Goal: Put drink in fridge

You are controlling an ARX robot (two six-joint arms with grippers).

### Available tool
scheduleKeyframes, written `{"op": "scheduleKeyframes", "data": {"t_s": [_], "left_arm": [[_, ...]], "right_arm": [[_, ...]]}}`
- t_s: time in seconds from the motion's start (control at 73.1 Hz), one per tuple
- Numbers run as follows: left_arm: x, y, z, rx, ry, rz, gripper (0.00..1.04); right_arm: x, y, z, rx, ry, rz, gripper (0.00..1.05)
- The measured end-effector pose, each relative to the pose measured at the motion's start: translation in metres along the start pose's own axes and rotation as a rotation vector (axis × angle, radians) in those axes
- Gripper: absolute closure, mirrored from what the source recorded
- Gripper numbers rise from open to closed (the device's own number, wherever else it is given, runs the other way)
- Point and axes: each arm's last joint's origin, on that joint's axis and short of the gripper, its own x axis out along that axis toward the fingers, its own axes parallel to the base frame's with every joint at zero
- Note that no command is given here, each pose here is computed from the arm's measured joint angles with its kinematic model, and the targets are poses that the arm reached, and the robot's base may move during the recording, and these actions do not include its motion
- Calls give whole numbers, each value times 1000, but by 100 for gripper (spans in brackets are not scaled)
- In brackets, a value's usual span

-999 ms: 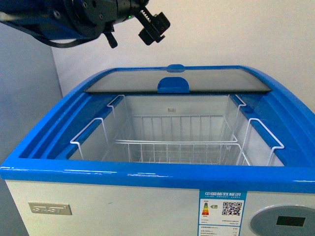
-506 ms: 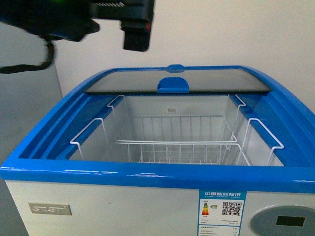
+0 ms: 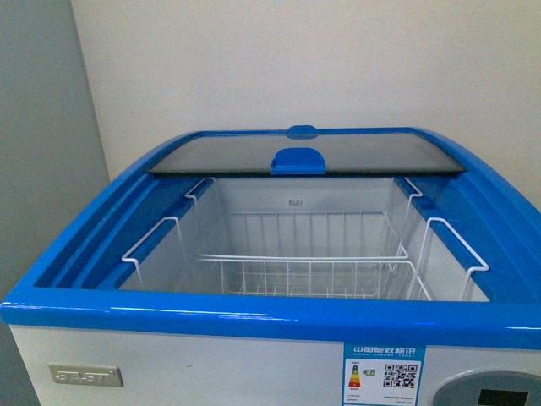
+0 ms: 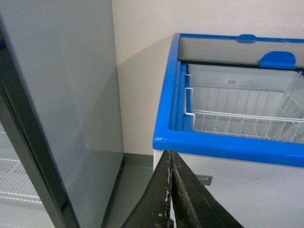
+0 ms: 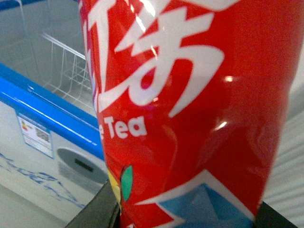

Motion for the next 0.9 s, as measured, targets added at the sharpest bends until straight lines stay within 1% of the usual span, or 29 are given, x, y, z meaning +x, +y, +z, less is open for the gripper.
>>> {"op": "scheduleKeyframes", "data": {"t_s": [0.027,0.082,0.11,0.164,0.178,0.219,0.274,0.315,0.424,0.493,0.506,0.561,0.684,0.739,0.903], "left_arm": [[-1,0,-2,0,0,-7,102],[-2,0,-4,0,-1,-10,102],[-2,0,-6,0,-3,-8,102],[-3,0,-8,0,-1,-6,102],[-3,0,-9,0,-1,-7,102],[-4,0,-10,0,-1,-7,102],[-5,0,-12,0,-1,-7,102],[-6,0,-14,0,-2,-7,102],[-7,0,-17,0,0,-7,102],[-8,0,-18,0,-2,-7,102],[-9,0,-19,0,-1,-7,102],[-14,0,-23,0,26,-7,102],[-19,0,-24,0,0,-6,102],[-20,1,-29,0,-7,-7,102],[-20,1,-31,1,-6,-6,102]], "right_arm": [[12,-9,7,-99,3,8,67],[25,-17,14,-189,3,24,67],[38,-22,18,-266,2,44,67],[55,-26,23,-369,9,69,67],[63,-28,24,-420,12,79,67],[76,-30,28,-485,19,88,67],[104,-31,37,-650,24,109,67],[129,-26,45,-768,29,135,67],[162,-10,57,-856,8,179,67],[184,6,64,-887,-13,206,67],[193,13,66,-895,-21,219,67],[206,26,69,-908,-37,242,67],[238,56,69,-927,-55,288,67],[251,67,69,-929,-63,297,67],[286,87,63,-921,-55,311,67]]}}
